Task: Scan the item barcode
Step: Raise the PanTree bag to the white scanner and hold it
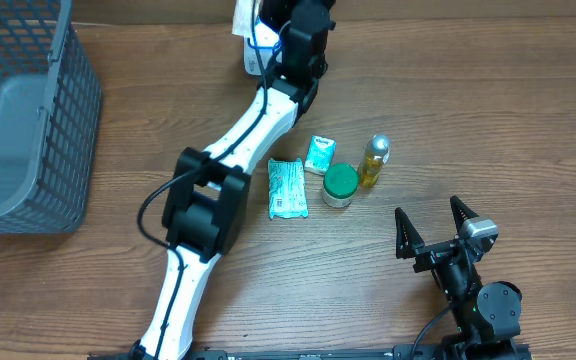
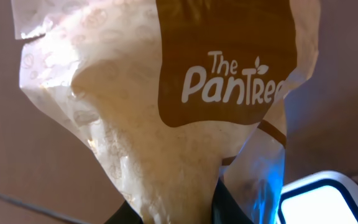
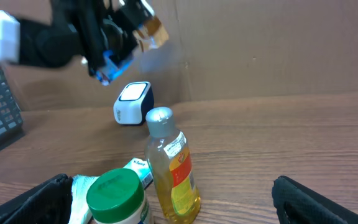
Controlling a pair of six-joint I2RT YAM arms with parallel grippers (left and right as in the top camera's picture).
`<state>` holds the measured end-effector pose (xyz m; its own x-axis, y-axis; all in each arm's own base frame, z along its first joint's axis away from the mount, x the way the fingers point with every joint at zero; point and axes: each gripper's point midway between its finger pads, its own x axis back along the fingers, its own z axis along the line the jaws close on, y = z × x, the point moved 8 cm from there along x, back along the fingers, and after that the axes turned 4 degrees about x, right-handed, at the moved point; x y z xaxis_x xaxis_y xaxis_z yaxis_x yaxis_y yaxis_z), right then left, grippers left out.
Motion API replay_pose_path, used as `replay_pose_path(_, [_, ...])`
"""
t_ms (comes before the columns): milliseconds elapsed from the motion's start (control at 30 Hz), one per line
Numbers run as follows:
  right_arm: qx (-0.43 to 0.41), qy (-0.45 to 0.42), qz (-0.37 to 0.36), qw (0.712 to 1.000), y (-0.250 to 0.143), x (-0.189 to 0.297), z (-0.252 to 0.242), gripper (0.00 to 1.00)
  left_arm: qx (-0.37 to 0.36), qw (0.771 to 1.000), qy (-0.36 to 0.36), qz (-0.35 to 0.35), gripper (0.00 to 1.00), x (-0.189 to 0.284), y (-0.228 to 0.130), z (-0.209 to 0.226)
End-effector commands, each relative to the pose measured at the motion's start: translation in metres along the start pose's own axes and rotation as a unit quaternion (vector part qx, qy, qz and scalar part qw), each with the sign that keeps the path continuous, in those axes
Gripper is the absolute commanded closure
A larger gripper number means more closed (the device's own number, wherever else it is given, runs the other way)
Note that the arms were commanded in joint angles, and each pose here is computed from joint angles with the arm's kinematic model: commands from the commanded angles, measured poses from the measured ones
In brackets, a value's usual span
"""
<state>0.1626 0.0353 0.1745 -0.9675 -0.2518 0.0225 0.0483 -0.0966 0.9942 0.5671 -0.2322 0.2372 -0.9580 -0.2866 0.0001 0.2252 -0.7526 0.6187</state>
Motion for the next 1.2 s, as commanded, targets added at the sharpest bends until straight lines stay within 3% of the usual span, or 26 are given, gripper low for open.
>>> replay_pose_path(0, [0.001, -0.006, -0.002, 1.000, -0.002, 0.000, -0.002, 0.00, -0.045, 0.999, 0.000, -0.016, 0.96, -0.008, -0.007, -0.012])
replay_pose_path(267, [0.001, -0.006, -0.002, 1.000, -0.002, 0.000, -0.002, 0.00, -0.046, 0.997, -0.030, -0.045, 0.96, -0.015, -0.011, -0.019])
replay_pose_path(433, [0.001, -0.006, -0.002, 1.000, -0.002, 0.000, -0.002, 0.00, -0.038, 0.998, -0.051, -0.026, 0.96, -0.018, -0.020, -0.025])
replay_pose_path(667, [0.001, -0.006, -0.002, 1.000, -0.002, 0.000, -0.002, 0.00, 0.070, 0.997, 0.039, -0.024, 0.95, -0.015, -0.007, 0.008])
replay_pose_path(933, [0.001, -0.006, -0.002, 1.000, -0.002, 0.000, -0.002, 0.00, 0.113, 0.982, 0.132, 0.068, 0.96, 0.010, 0.004, 0.050])
replay_pose_path(1067, [0.001, -0.006, -0.002, 1.000, -0.002, 0.000, -0.002, 0.00, 0.074, 0.986, 0.108, 0.106, 0.96, 0.020, 0.004, 0.047])
replay_pose_path(1167, [0.001, -0.006, -0.002, 1.000, -0.002, 0.000, -0.002, 0.00, 0.068, 0.987, 0.047, 0.137, 0.95, 0.029, -0.005, 0.032])
